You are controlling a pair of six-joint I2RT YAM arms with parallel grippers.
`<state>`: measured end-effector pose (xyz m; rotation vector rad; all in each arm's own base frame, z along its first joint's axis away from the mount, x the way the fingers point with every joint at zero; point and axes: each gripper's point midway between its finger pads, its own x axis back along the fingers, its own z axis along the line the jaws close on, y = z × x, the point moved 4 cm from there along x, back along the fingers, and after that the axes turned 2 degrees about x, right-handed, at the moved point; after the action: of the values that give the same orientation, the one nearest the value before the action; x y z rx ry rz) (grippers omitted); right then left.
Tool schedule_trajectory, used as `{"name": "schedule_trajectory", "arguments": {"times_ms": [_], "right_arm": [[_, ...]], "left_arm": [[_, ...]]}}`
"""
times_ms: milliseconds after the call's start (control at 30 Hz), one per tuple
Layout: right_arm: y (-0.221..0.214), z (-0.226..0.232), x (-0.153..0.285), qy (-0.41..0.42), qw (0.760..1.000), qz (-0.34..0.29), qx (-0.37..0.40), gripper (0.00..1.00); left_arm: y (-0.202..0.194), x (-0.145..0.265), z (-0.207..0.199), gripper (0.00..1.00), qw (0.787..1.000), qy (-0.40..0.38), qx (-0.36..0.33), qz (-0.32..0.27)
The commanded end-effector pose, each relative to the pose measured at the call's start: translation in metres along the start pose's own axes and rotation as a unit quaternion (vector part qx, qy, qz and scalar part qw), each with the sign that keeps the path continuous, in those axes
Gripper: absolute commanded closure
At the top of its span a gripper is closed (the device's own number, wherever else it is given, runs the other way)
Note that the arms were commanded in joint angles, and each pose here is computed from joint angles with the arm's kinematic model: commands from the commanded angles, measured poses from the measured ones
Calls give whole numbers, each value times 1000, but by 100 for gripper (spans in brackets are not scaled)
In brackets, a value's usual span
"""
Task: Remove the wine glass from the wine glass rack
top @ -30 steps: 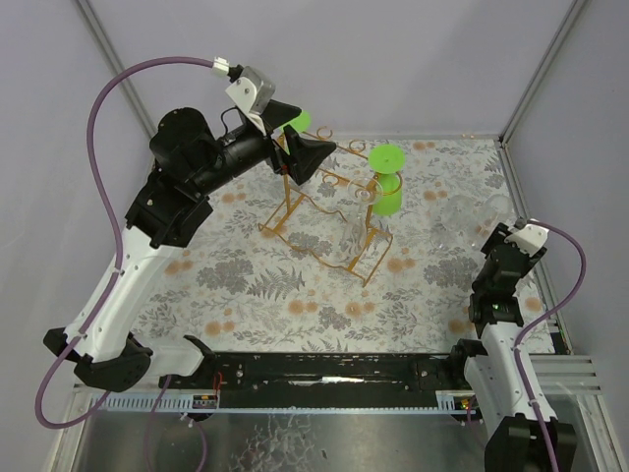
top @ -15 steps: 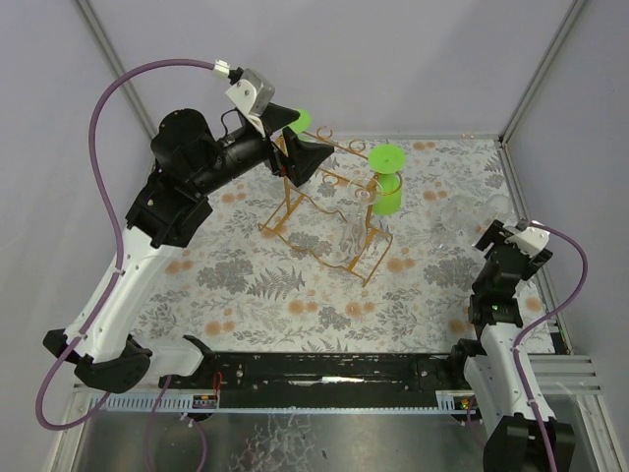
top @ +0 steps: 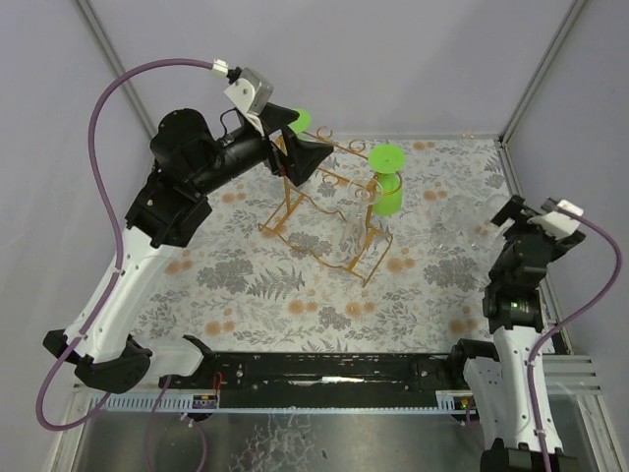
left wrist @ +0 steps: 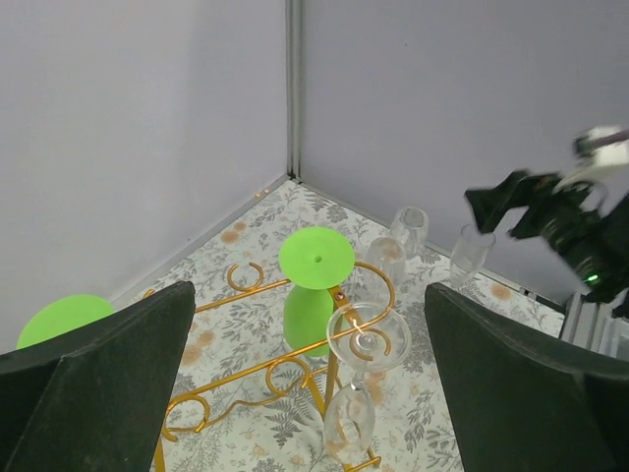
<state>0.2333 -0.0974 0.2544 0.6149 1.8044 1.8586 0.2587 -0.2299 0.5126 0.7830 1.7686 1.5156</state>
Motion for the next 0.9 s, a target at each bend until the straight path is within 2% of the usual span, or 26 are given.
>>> {"name": "schedule_trajectory", "arguments": {"times_ms": [0, 67, 133, 233, 333, 500, 667, 733, 867], "right_arm": [[117, -4, 15, 18, 994, -97, -36, 1], [155, -1, 19, 28, 993, -102, -49, 1], [184, 14, 20, 72, 992, -76, -66, 1], [220, 45, 26, 162, 982, -6, -95, 1], [242, 74, 38, 247, 959, 64, -124, 3], [245, 99, 52, 325, 924, 129, -156, 4], [232, 97, 58, 328, 921, 130, -167, 3], [224, 96, 61, 327, 920, 137, -169, 2], [215, 94, 62, 321, 920, 147, -170, 1]], "left_arm": [[24, 9, 6, 0, 999, 27, -5, -40], [24, 7, 14, 0, 998, 43, 5, -39], [23, 5, 26, 0, 997, 65, 28, -35], [20, 2, 46, 0, 991, 97, 85, -24], [12, 2, 57, 0, 980, 110, 166, -1], [-1, 15, 29, 0, 939, 58, 337, 32], [-17, 28, -3, 5, 874, -6, 482, 63], [-29, 32, -7, 6, 853, -6, 516, 81], [-52, 33, -9, 9, 832, 10, 545, 104]]}}
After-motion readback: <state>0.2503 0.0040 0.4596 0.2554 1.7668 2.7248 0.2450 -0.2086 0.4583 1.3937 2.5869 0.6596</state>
